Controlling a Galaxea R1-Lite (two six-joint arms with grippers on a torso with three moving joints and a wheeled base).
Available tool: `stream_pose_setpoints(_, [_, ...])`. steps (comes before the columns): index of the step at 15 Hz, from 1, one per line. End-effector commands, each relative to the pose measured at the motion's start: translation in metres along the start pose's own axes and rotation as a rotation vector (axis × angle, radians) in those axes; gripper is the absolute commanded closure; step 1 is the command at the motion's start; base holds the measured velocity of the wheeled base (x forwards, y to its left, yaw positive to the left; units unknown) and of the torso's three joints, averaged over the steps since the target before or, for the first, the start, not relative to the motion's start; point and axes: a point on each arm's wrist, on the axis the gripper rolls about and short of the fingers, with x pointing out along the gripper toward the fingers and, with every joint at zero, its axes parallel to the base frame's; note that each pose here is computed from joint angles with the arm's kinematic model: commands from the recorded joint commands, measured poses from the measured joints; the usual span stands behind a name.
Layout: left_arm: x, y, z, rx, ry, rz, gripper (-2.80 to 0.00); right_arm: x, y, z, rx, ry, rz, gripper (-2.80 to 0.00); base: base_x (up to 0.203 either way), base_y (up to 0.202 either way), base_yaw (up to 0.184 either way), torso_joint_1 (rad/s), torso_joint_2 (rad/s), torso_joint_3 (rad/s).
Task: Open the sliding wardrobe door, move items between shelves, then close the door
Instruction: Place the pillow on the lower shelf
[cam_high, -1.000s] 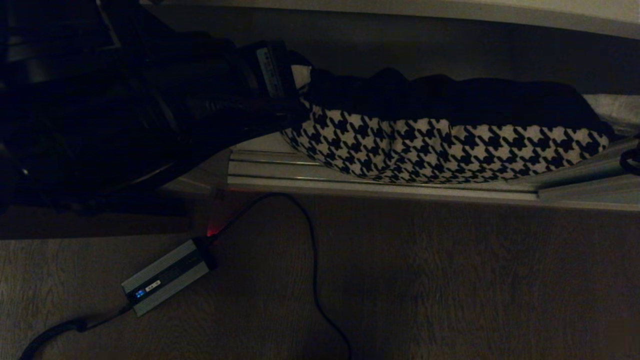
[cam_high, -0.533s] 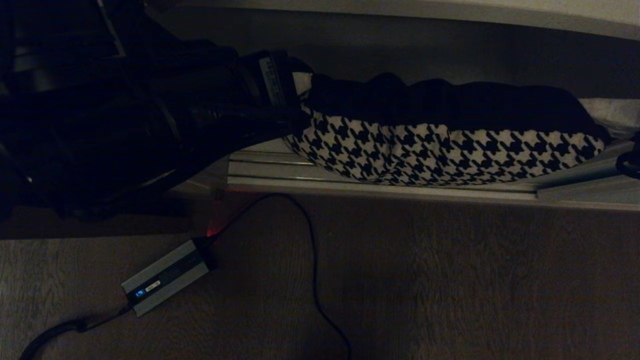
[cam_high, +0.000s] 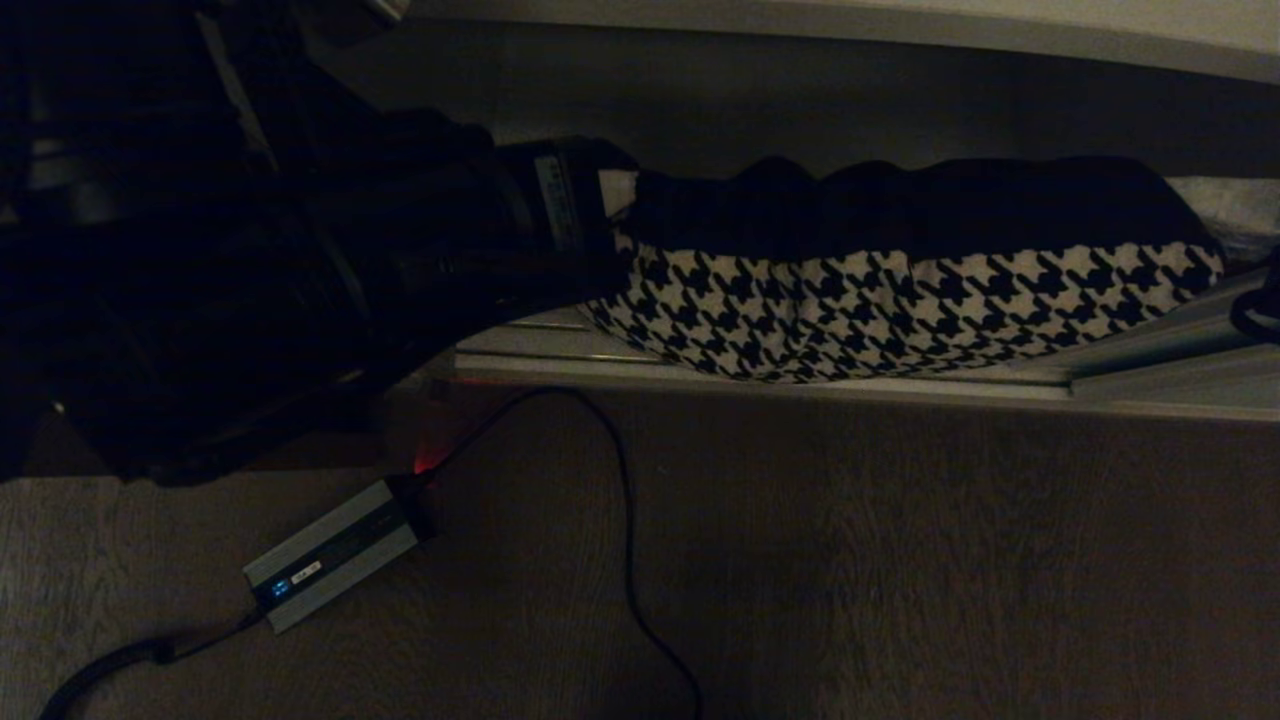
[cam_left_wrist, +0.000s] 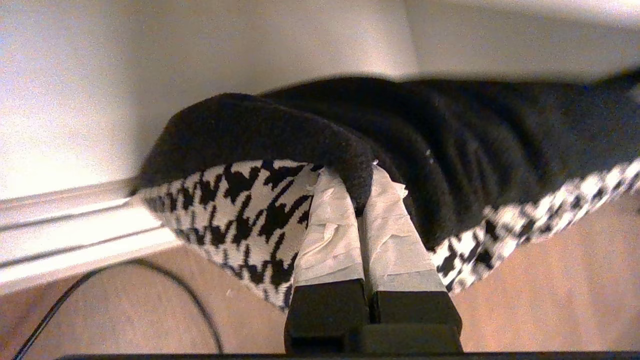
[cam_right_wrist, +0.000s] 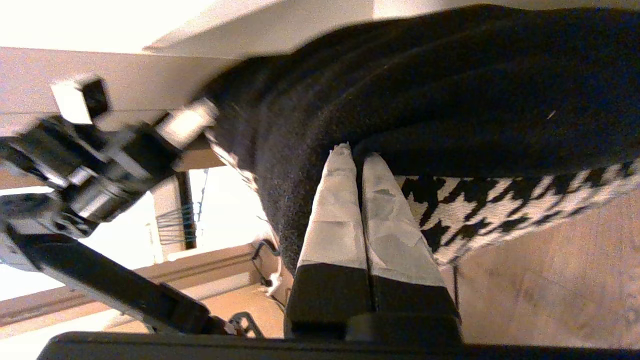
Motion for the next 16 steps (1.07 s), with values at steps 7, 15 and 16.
stream_pose_setpoints(7, [-0.005,0.001,-0.009,0.052,-0.046,0.000,0.00,0.004,-0.005,0.003,0.019,-0.015,0.016,0.00,0.000,0.000,0.000,0.000,0.00,0.000])
stream_pose_setpoints(15, [-0.018,-0.005,-0.016,0.104,-0.059,-0.045,0.00,-0.012,0.013,-0.010,0.021,-0.023,0.024,0.00,0.000,0.000,0.000,0.000,0.00,0.000])
stream_pose_setpoints(16, [-0.020,-0.005,-0.020,0.105,-0.045,-0.047,0.00,-0.015,0.014,-0.013,0.030,-0.020,0.025,0.00,0.000,0.000,0.000,0.000,0.00,0.000])
